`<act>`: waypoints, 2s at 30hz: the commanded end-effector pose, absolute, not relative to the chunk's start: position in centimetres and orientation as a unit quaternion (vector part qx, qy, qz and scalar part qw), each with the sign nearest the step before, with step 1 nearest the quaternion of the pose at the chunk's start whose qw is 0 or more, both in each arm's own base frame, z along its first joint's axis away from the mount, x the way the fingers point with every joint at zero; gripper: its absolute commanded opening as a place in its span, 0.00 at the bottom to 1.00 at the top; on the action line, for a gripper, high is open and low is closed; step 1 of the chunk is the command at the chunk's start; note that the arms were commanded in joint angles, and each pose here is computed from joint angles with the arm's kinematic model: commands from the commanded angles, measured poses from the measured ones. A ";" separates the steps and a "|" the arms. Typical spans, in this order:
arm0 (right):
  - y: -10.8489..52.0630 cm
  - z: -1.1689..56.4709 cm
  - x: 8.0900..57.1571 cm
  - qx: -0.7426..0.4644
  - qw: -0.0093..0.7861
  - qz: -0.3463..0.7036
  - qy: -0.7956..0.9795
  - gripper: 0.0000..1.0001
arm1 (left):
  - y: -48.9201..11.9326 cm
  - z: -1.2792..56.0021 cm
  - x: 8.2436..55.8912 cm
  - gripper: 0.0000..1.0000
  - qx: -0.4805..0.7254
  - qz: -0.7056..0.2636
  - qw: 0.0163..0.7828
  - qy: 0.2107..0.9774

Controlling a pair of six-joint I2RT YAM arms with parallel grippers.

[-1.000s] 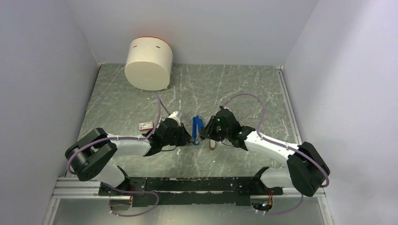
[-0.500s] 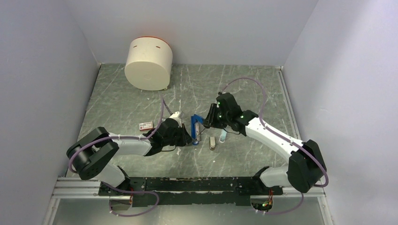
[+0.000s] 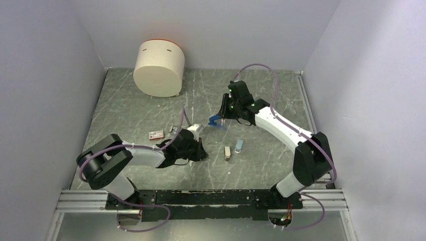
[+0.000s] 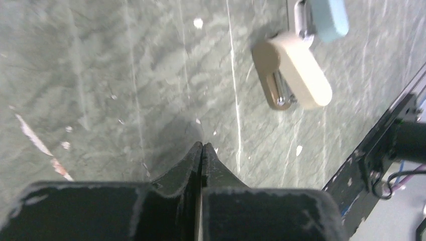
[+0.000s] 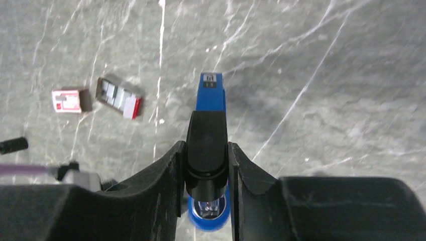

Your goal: Load the staples into the stapler

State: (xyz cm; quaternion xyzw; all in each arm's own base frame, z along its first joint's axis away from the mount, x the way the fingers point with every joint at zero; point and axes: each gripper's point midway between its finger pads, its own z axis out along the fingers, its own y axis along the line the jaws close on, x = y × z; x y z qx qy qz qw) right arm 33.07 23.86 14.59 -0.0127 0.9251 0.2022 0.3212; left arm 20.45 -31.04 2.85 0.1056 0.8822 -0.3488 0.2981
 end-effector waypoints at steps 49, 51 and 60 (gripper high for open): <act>23.0 16.1 31.5 0.118 0.399 0.343 0.842 0.23 | -35.4 7.9 24.3 0.45 -0.098 -0.449 0.304 0.835; 22.8 16.3 31.7 0.117 0.400 0.335 0.845 0.23 | -35.2 6.9 23.8 0.41 -0.087 -0.439 0.296 0.844; 22.9 16.6 32.0 0.106 0.396 0.321 0.853 0.22 | -36.2 5.2 22.7 0.28 -0.035 -0.435 0.267 0.859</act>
